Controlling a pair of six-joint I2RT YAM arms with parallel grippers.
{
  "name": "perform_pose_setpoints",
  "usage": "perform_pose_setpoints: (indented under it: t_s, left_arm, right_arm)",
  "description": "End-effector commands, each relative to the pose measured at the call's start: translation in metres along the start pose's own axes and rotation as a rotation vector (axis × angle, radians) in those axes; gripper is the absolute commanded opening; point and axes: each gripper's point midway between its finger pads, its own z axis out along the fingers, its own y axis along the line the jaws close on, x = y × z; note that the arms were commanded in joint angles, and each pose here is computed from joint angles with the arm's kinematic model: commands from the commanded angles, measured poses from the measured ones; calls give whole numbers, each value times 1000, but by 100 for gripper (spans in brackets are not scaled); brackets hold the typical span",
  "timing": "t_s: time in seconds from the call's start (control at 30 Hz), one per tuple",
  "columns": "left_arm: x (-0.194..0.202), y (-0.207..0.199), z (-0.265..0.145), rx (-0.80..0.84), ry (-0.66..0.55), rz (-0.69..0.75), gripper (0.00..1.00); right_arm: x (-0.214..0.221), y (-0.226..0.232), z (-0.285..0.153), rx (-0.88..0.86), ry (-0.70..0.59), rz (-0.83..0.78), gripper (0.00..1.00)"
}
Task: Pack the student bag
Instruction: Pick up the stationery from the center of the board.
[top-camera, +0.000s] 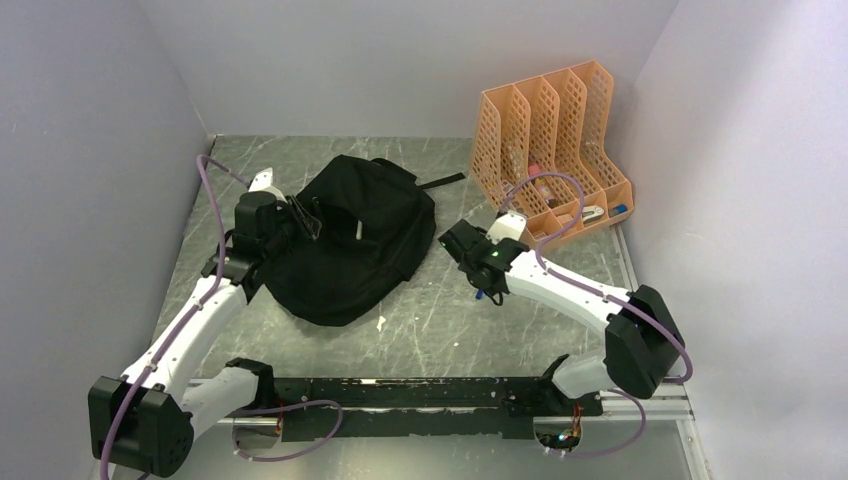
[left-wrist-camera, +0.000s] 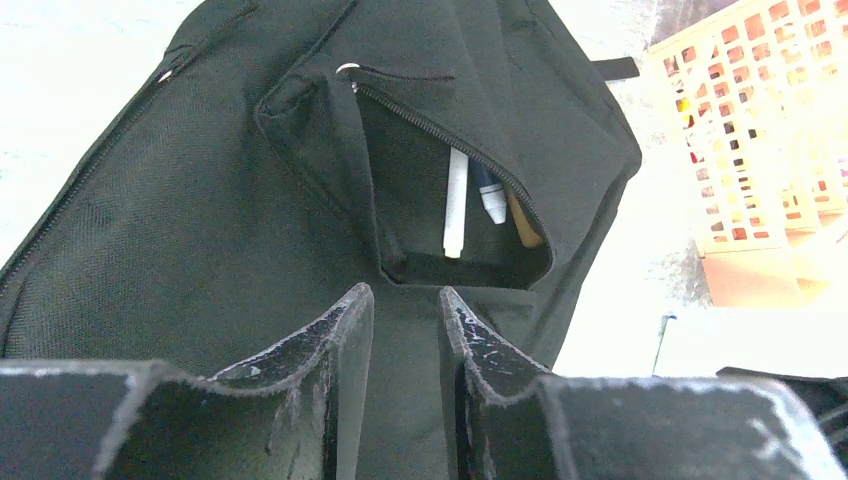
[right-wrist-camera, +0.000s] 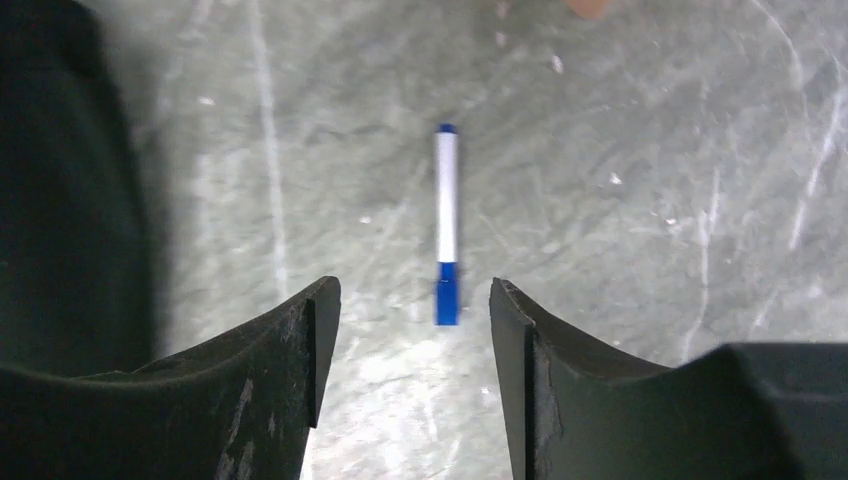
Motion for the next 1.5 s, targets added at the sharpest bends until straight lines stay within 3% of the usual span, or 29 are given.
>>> perform_pose_setpoints:
  t_s: [0.0,0.47,0.77,1.17,1.3,1.47]
  left_arm:
    - [-7,-4,-4,28,-30,7,35]
    - [-5,-10,3,36,4,-28,34]
    - [-5,-13,17,39,19,-42,33]
    - [-7,-15,24,37,30,-45,32]
    - [-8,-19,24,56,33,-43,32]
    - [-6,-42,23,181,54,-25,33]
  right_arm:
    - [22,-30,12,61,107,-16,58]
    - [19,-19,58,-11,235,-99,53]
    - [24,-24,79,15,276,-119,40]
    - [36,-25,95,2,342,-121,30]
    - [38,-26,96,-2,347,-115,22]
    - [20,-18,92,-40,294,-100,0]
